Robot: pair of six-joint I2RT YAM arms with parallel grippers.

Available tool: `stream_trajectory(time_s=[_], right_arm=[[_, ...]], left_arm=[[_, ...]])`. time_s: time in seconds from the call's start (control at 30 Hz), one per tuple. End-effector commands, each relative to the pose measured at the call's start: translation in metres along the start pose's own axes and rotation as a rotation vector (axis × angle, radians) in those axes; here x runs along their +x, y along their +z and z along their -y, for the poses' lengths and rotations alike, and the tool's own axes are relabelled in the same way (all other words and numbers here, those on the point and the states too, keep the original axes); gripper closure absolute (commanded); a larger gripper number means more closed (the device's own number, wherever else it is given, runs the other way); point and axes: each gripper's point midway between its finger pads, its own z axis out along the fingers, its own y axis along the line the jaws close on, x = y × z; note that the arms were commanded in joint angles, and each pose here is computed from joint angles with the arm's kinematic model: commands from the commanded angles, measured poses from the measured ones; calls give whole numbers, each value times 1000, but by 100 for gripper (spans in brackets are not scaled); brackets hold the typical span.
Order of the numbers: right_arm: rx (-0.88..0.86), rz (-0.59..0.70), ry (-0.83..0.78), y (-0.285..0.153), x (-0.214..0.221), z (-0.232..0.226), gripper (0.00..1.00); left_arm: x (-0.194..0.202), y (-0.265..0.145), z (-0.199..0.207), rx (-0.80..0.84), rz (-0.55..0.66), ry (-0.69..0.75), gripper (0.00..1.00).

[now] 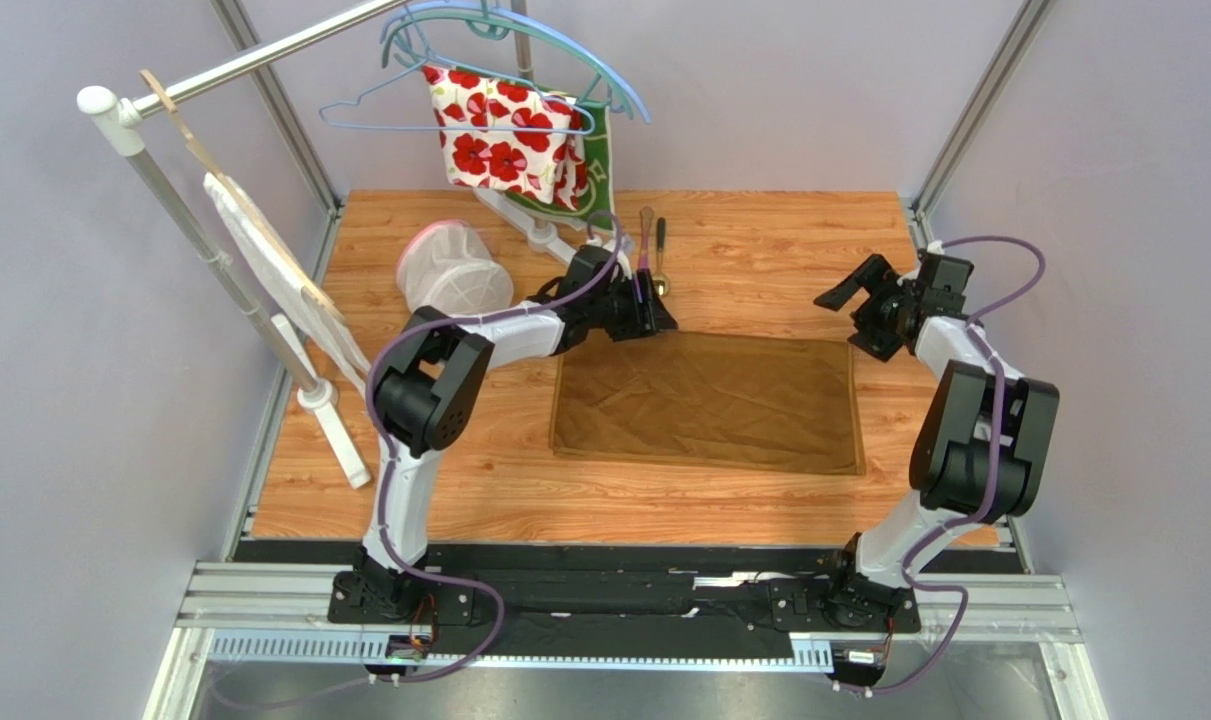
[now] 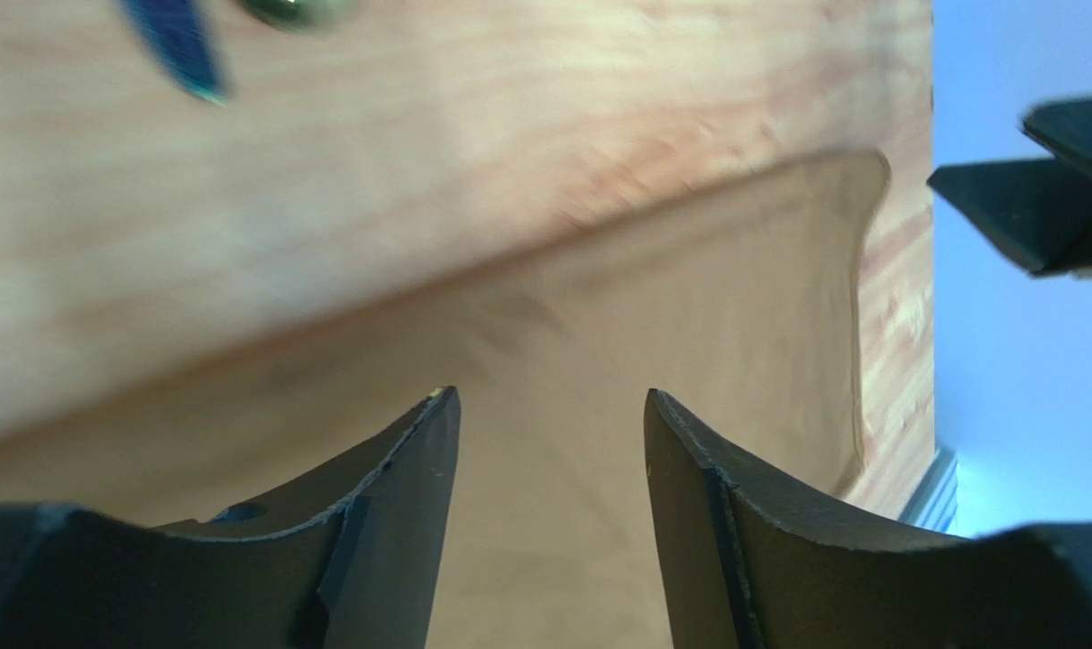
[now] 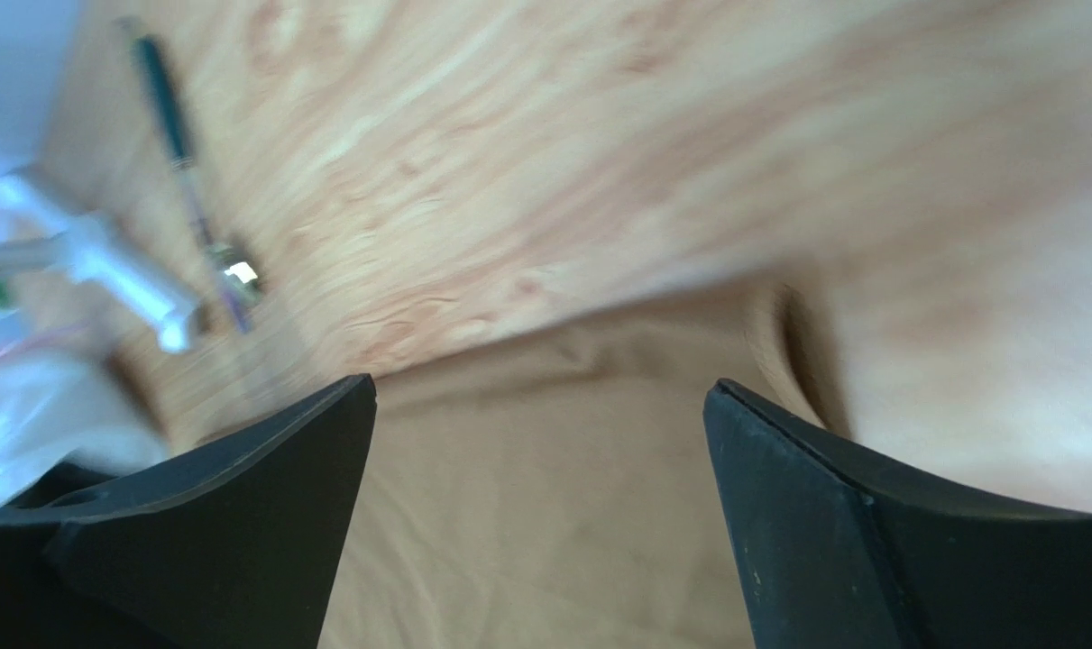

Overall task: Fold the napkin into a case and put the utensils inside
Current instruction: Smooth out the rectangle-folded napkin at the center of the board, then pick up the rectangle-folded napkin from the center of the board.

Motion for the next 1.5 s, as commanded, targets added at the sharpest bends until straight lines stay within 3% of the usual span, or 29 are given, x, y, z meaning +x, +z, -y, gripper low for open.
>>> stream_trajectory(time_s=[0.0, 0.17, 0.33, 0.53, 0.77, 1.0, 1.27, 1.3, 1.47], right_arm=[[402, -78, -12, -49, 28, 52, 8], [573, -79, -129, -77, 43, 82, 9], [587, -177, -244, -74, 60, 88, 21], [594, -302, -296, -60, 80, 106, 22], [564, -396, -294, -45, 101, 119, 29], [565, -454, -281, -35, 110, 124, 60], [591, -376, -399, -50, 96, 93, 88], [598, -356, -404, -54, 92, 88, 98], [648, -257, -425, -79, 67, 76, 100]], left_arm=[[5, -39, 65, 22, -28, 111, 38], [29, -90, 114, 137, -95, 50, 38], [36, -147, 135, 202, -85, 89, 36], [48, -184, 146, 261, -113, 125, 36], [48, -196, 152, 276, -116, 149, 36], [46, -192, 154, 277, -121, 144, 36], [50, -172, 141, 229, -158, 130, 36], [52, -165, 134, 208, -168, 122, 36], [50, -143, 125, 151, -206, 125, 37]])
